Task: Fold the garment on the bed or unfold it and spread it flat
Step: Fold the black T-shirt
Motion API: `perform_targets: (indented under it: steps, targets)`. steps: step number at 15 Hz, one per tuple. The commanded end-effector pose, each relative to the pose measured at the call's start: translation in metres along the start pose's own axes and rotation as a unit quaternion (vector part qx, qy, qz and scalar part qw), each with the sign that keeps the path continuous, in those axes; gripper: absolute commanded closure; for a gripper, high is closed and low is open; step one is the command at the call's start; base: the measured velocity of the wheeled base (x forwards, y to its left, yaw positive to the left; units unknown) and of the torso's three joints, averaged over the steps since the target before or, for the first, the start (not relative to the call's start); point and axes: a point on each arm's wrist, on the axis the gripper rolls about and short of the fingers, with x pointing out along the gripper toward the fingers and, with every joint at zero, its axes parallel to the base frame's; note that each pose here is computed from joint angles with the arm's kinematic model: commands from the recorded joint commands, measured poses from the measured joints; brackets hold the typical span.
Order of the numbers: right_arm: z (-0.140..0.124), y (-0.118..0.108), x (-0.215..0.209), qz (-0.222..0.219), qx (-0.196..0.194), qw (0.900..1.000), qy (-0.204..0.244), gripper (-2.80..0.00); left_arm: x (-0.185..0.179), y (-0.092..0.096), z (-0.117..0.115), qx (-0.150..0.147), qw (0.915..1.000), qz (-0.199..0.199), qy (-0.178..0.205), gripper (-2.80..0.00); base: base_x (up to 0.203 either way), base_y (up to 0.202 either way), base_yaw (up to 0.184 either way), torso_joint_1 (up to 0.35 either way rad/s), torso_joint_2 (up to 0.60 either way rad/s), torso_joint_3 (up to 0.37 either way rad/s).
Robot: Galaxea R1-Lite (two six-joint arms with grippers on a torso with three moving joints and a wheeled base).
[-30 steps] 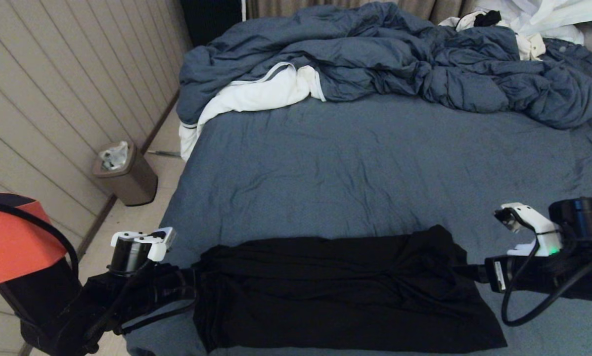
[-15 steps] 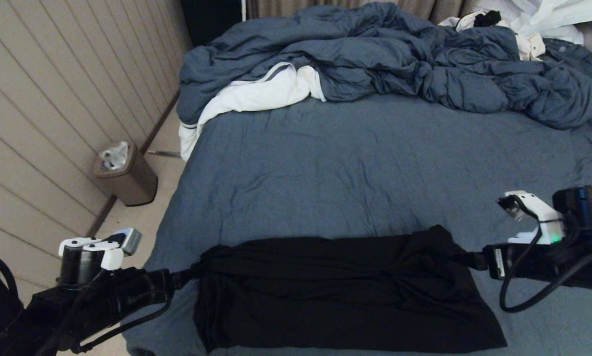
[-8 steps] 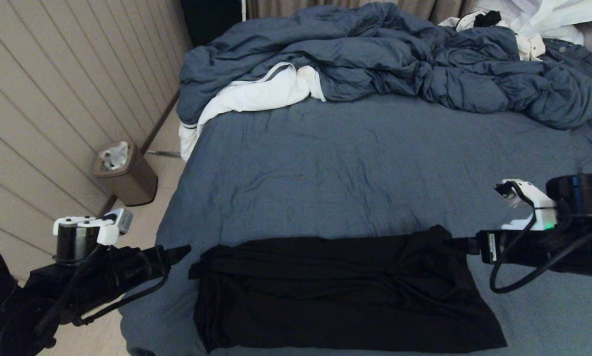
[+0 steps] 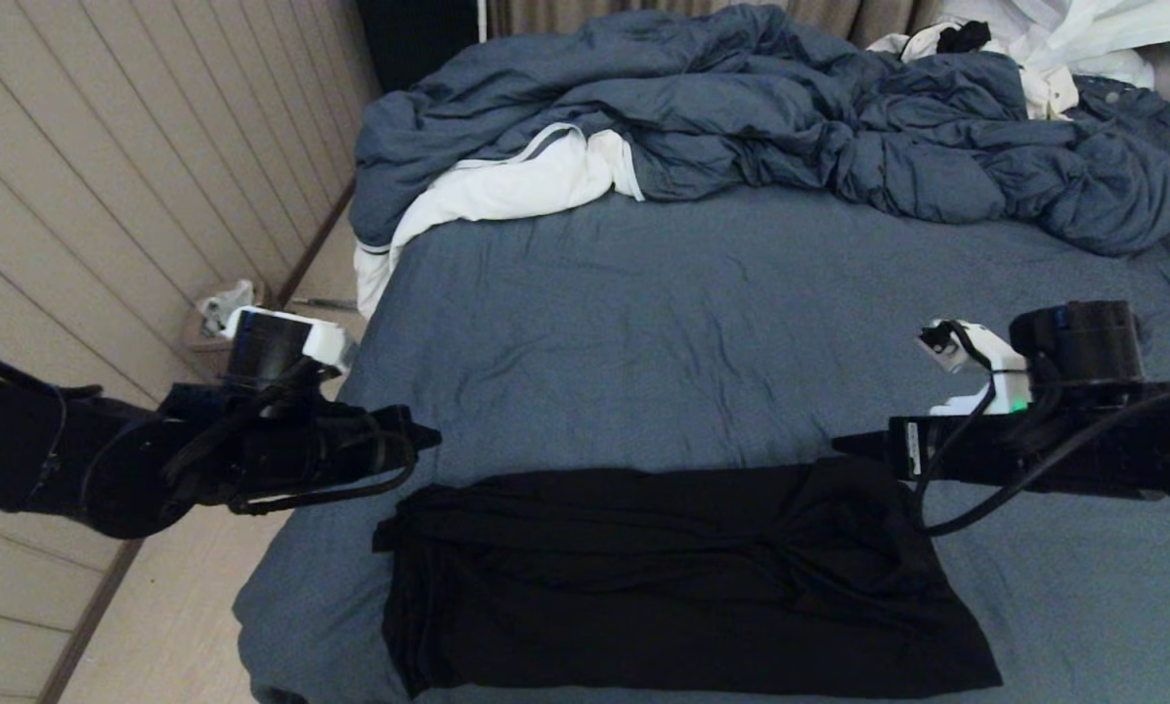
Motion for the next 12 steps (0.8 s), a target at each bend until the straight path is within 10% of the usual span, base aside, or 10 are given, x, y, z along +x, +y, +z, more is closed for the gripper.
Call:
perform_targets:
  steps: [1, 5, 12]
  targets:
    - [0.009, 0.022, 0.018, 0.035, -0.019, 0.999, 0.019, 0.00, 0.026, -0.029, -0.008, 0.024, 0.9986, -0.016, 0.044, 0.00, 0.000, 0.000, 0.000, 0.000, 0.00, 0.000]
    - [0.014, 0.068, 0.055, 0.094, -0.026, 0.993, 0.061, 0.00, 0.065, -0.054, -0.046, 0.066, 0.9939, 0.017, 0.086, 0.00, 0.000, 0.000, 0.000, 0.000, 0.00, 0.000]
    - [-0.015, 0.124, 0.109, 0.147, -0.051, 0.979, 0.130, 0.00, 0.099, -0.040, -0.053, 0.061, 0.9945, 0.047, 0.071, 0.00, 0.000, 0.000, 0.000, 0.000, 0.00, 0.000]
